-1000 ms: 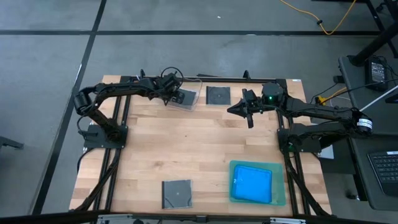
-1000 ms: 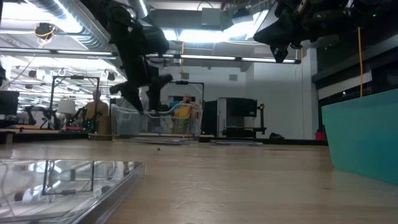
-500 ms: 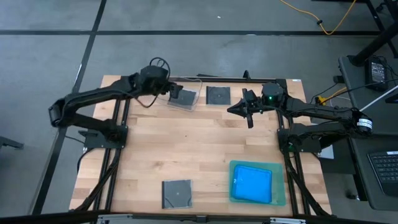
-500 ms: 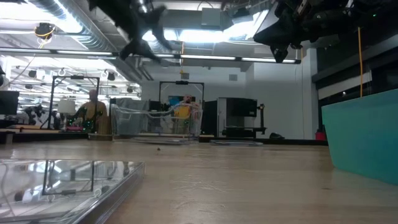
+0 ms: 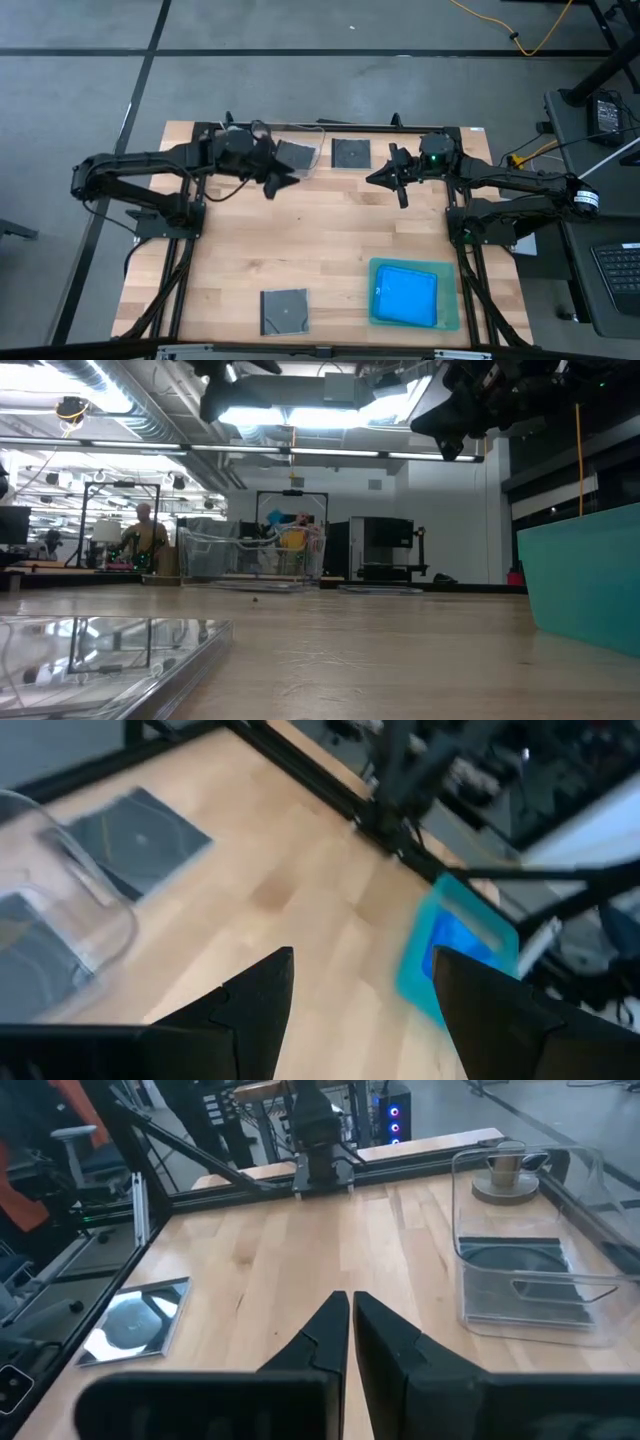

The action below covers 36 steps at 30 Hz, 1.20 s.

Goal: Pick & place jewel cases by type
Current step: Put the bottom black cd case into the transparent bin

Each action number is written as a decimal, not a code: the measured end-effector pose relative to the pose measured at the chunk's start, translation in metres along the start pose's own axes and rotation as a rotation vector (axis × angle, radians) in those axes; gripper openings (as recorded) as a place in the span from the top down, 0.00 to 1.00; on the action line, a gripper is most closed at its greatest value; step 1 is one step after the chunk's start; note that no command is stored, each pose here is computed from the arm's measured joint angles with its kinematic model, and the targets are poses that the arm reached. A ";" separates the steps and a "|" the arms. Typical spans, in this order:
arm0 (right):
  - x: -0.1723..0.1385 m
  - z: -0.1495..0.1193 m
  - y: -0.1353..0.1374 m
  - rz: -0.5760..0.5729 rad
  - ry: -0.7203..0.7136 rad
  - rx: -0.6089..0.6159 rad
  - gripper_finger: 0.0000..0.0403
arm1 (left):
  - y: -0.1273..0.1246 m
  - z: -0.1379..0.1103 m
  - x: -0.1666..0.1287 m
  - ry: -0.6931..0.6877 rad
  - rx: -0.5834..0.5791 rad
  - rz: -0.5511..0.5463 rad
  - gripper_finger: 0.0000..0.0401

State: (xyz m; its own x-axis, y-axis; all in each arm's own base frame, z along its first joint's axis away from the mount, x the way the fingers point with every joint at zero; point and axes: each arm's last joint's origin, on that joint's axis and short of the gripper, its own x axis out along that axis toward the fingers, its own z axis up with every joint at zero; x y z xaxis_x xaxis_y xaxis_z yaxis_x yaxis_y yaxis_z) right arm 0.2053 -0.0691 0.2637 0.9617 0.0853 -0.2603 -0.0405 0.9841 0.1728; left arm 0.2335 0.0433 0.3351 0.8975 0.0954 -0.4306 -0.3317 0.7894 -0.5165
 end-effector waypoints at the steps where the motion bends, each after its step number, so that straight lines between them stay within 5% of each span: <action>1: 0.000 0.000 0.000 0.000 0.000 -0.001 0.94 | -0.003 -0.003 0.001 0.011 0.012 -0.004 0.43; 11: 0.004 -0.001 0.013 0.127 0.014 -0.004 0.94 | -0.036 -0.034 0.016 0.085 0.095 -0.013 0.43; 21: 0.010 -0.003 0.032 0.210 0.031 -0.015 0.94 | -0.077 -0.087 0.034 0.252 -0.007 -0.046 0.46; 29: 0.012 -0.004 0.040 0.249 0.037 -0.043 0.94 | -0.106 -0.143 0.047 0.349 -0.205 0.019 0.73; 36: 0.012 -0.004 0.041 0.254 0.033 -0.080 0.94 | -0.132 -0.199 0.057 0.400 -0.252 0.009 0.98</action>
State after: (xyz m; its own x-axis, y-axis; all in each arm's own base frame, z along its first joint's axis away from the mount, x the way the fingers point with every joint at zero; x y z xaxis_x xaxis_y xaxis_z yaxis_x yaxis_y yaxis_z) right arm 0.2142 -0.0267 0.2641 0.9088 0.3345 -0.2496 -0.3016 0.9397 0.1611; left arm 0.2705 -0.1763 0.2309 0.7280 -0.1783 -0.6620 -0.4438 0.6134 -0.6533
